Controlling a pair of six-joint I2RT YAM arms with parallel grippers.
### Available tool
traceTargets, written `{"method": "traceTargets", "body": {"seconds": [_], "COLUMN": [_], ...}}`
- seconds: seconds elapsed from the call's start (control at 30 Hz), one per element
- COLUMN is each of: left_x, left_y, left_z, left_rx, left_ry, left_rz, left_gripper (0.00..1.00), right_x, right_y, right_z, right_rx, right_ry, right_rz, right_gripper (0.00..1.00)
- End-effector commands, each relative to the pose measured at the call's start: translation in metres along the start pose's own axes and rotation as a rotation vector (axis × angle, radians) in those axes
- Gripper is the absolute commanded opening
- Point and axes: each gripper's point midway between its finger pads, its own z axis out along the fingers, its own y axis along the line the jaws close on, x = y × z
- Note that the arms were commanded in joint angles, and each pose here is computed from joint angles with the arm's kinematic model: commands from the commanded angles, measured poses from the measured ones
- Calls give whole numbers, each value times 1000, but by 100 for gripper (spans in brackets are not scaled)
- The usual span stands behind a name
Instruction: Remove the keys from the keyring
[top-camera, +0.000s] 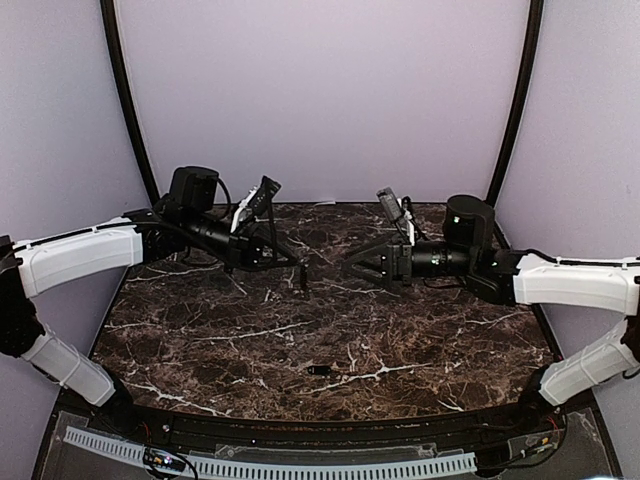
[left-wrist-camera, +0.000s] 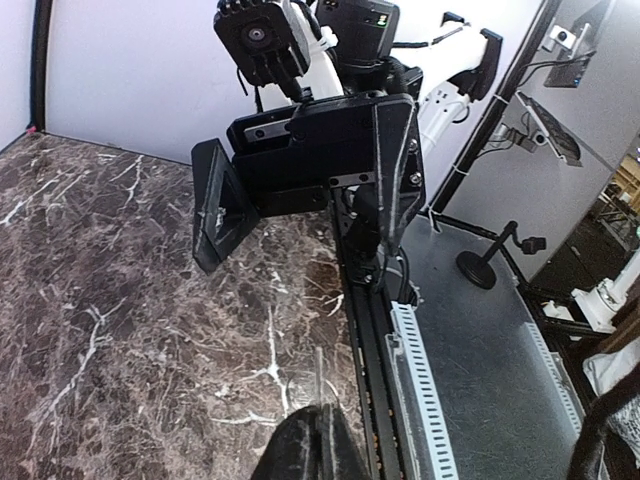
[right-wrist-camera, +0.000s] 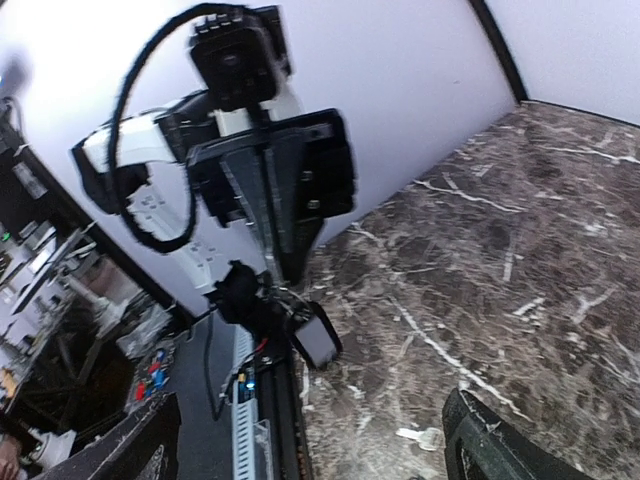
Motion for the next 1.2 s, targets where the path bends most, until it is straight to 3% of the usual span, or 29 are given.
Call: {"method": "traceTargets", "body": {"seconds": [0.0, 0.17, 0.5, 0.7, 0.87, 1.17], "left_x": [-5, 6, 11, 11, 12, 11], "left_y": [-29, -43, -58, -60, -59, -60], "left_z": [-4, -1, 6, 7, 8, 7], "left_rx": [133, 213, 258, 262, 251, 238], "left_ry": [-14, -6, 12, 16, 19, 18], "left_rz": [21, -5, 1, 5, 9, 23], "left_gripper": [0, 0, 0, 0, 0, 0], "right_x": [-6, -3, 5, 17, 25, 28], "right_y": [64, 79, 79, 88, 91, 92], "right_z": [-6, 7, 36, 43, 46, 44], "right_rx": [-371, -492, -566, -644, -654, -668], "right_ry": [9, 53, 112, 175, 203, 204], "right_rz": [-96, -118, -140, -123, -119, -105], "right_gripper": [88, 84, 76, 55, 32, 13]}}
